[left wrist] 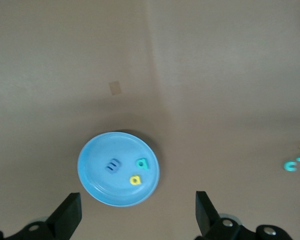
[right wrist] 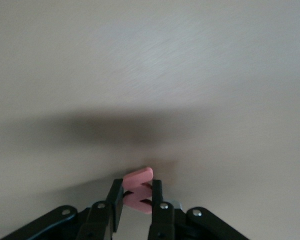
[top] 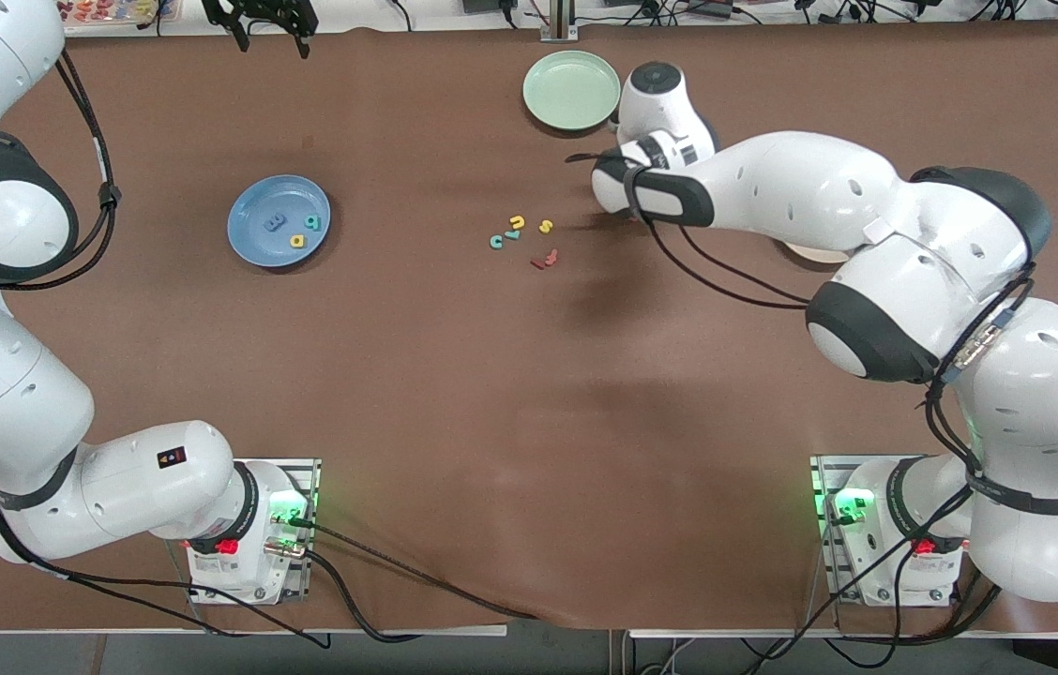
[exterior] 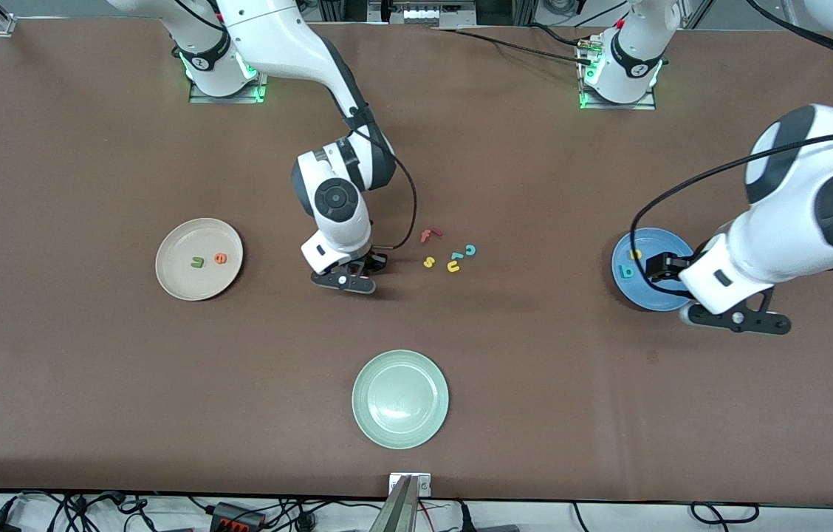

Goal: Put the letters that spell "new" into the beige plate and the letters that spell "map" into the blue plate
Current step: 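Carry the pink w to the white plate and open the right gripper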

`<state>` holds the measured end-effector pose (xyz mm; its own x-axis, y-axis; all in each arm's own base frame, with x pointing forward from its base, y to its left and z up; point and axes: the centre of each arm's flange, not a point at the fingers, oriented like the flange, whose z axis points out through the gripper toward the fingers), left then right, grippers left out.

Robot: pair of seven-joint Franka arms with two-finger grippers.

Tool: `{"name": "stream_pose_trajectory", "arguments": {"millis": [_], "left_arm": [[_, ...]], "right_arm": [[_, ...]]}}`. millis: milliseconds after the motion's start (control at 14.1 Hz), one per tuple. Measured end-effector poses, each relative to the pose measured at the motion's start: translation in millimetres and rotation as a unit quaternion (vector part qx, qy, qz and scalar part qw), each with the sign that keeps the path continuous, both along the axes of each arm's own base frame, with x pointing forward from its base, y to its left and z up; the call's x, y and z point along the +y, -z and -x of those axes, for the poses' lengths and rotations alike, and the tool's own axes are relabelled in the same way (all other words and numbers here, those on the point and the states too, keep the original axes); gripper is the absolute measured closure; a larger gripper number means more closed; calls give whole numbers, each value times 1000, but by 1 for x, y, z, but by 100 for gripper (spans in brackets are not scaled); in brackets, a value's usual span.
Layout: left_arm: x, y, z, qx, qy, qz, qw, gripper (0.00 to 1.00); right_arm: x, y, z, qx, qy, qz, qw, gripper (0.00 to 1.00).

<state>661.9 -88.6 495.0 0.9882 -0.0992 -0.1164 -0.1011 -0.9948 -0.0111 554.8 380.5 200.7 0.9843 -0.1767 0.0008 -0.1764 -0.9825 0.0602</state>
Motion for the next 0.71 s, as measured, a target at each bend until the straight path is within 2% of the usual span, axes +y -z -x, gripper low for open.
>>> {"name": "stream_pose_trajectory", "arguments": {"millis": [71,213,354,709], "left_arm": [[11,-11,2,-1,-5,10,1000,0],[34,-34,11,-10,0,18,1000,0],[49,-54,26,-19,-3,14,1000,0],[46,-89,86,-53,1,1,999,0]], "right_arm": [[-21,-15,-10,18,6,12,1000,74],[-84,-48,-28,70,2,39,997,74],[-156,-70,-42,102,-12,46,994,74],[-301,-50,-24,169,-42,24,985,74]]}}
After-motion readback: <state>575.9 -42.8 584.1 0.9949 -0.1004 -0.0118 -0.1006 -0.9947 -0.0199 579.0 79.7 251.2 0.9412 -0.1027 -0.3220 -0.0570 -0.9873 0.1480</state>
